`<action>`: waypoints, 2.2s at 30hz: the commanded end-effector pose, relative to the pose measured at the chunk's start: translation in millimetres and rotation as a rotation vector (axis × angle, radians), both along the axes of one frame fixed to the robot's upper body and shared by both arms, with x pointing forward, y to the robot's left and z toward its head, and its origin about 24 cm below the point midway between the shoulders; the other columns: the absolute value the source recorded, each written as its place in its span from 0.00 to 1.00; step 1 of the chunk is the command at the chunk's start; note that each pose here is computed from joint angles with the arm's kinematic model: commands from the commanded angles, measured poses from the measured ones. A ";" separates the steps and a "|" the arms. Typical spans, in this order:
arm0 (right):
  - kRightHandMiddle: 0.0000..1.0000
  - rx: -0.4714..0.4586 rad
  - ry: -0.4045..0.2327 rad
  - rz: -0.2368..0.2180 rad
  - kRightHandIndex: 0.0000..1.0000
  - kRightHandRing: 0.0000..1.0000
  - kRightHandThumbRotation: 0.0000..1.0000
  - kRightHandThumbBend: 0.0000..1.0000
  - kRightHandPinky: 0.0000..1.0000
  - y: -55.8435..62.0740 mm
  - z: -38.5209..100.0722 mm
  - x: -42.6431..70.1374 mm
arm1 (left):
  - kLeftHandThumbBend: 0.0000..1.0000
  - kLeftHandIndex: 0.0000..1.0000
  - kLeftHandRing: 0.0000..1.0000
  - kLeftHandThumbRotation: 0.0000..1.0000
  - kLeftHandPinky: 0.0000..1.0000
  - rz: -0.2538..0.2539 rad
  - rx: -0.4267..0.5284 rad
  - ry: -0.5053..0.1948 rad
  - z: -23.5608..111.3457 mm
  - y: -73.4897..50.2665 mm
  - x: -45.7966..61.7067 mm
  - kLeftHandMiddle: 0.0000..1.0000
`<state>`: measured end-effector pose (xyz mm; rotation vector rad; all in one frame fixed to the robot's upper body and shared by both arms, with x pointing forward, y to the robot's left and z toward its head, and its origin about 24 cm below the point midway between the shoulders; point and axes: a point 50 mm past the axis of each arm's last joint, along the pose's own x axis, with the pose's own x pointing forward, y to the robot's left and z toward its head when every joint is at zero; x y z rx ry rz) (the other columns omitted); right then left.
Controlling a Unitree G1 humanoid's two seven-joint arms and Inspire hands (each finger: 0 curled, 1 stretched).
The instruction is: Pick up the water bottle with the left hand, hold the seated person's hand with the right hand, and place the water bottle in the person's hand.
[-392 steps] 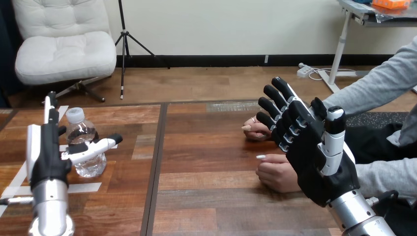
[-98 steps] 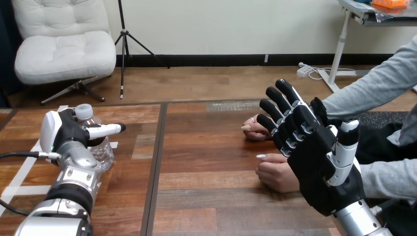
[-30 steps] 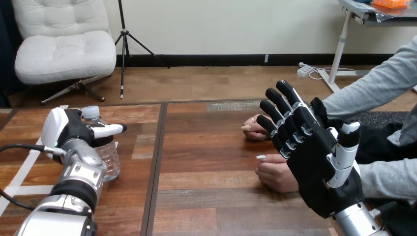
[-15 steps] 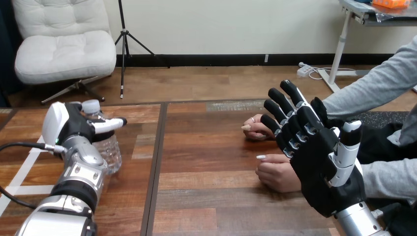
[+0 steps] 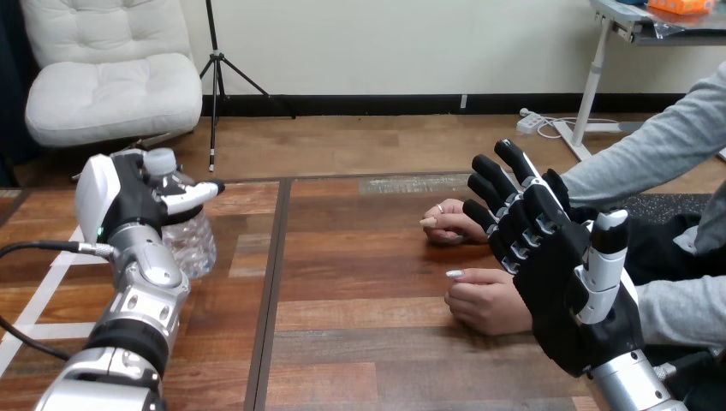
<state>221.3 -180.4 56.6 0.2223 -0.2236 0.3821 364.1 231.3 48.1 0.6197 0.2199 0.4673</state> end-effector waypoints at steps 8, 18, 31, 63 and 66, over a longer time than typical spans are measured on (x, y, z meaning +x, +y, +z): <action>0.96 -0.122 -0.108 -0.016 0.97 0.99 1.00 0.99 1.00 -4.5 17.3 21.7 | 0.71 0.51 0.45 0.00 0.38 -0.068 0.036 -0.216 31.6 -8.4 7.0 0.50; 0.92 -0.239 -0.146 -0.041 0.94 0.94 1.00 1.00 0.93 -10.7 14.8 32.3 | 0.71 0.50 0.46 0.00 0.39 -0.110 0.060 -0.291 35.0 -13.4 -0.6 0.50; 0.89 -0.452 -0.199 -0.122 0.91 0.89 1.00 1.00 0.87 -20.8 16.9 43.9 | 0.71 0.50 0.44 0.00 0.37 -0.139 0.034 -0.364 38.2 -19.0 -12.7 0.48; 0.87 -0.943 -0.308 -0.136 0.87 0.84 0.88 0.95 0.76 -36.0 29.9 72.0 | 0.71 0.49 0.43 0.00 0.36 -0.173 -0.039 -0.401 45.0 -22.9 -29.6 0.47; 0.87 -0.966 -0.310 -0.136 0.87 0.84 0.86 0.95 0.75 -36.6 30.4 73.8 | 0.71 0.49 0.43 0.00 0.36 -0.179 -0.038 -0.396 45.0 -22.9 -30.1 0.47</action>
